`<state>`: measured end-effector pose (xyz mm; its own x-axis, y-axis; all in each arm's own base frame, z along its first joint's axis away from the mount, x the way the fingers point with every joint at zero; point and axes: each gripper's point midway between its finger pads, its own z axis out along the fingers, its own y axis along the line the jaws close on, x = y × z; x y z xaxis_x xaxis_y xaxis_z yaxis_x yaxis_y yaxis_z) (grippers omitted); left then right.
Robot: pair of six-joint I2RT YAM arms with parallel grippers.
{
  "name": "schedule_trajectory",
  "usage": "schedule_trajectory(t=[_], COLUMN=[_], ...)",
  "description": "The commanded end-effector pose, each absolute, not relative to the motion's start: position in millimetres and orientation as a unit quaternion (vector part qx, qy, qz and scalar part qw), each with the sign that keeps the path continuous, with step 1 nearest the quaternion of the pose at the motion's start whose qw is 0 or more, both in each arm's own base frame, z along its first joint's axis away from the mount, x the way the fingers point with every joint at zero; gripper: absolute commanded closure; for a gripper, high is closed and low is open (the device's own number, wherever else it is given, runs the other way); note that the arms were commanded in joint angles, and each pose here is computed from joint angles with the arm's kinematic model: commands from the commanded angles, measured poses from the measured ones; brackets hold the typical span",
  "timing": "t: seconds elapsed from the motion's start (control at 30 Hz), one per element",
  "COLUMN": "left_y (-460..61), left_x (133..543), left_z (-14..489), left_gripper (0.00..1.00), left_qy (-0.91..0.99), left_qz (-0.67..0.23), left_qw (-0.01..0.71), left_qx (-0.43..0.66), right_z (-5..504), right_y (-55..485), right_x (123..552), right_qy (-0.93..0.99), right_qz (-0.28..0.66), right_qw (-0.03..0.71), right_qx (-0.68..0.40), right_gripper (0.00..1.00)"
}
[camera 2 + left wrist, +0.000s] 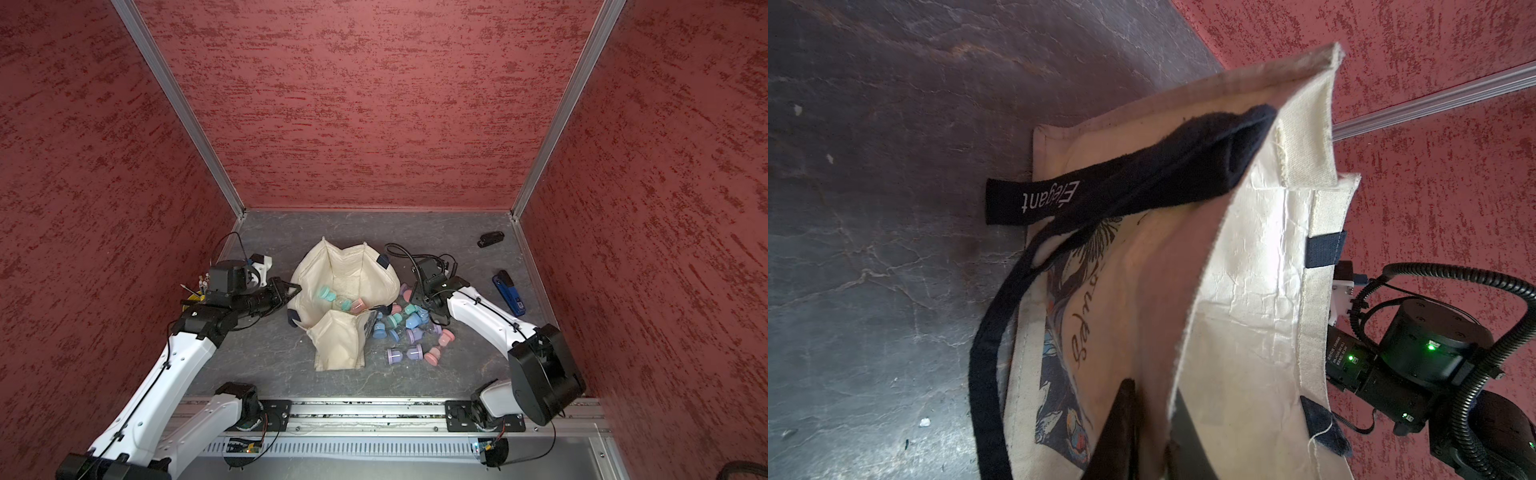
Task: Put the hourglass into the canvas bag
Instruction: Pick up the hourglass from the center of the board.
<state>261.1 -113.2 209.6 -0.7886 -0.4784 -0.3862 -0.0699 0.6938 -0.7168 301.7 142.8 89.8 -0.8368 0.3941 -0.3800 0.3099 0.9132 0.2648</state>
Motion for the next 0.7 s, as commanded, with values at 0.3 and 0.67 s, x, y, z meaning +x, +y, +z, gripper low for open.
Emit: schedule_trajectory(t=[0.3, 0.67], left_y=[-112.3, -112.5], left_x=[265.2, 265.8], left_z=[222.8, 221.8], left_gripper=[0.85, 0.86], left_qy=[0.869, 0.869], left_qz=[-0.363, -0.364], left_qw=[0.302, 0.3], left_qx=[-0.15, -0.151], right_z=[74.3, 73.2], right_y=[145.9, 143.3], right_x=[295.9, 293.8], right_qy=[0.959, 0.961], right_qz=[0.09, 0.081], right_qw=[0.201, 0.201], right_qx=[0.176, 0.175], right_gripper=[0.4, 0.51])
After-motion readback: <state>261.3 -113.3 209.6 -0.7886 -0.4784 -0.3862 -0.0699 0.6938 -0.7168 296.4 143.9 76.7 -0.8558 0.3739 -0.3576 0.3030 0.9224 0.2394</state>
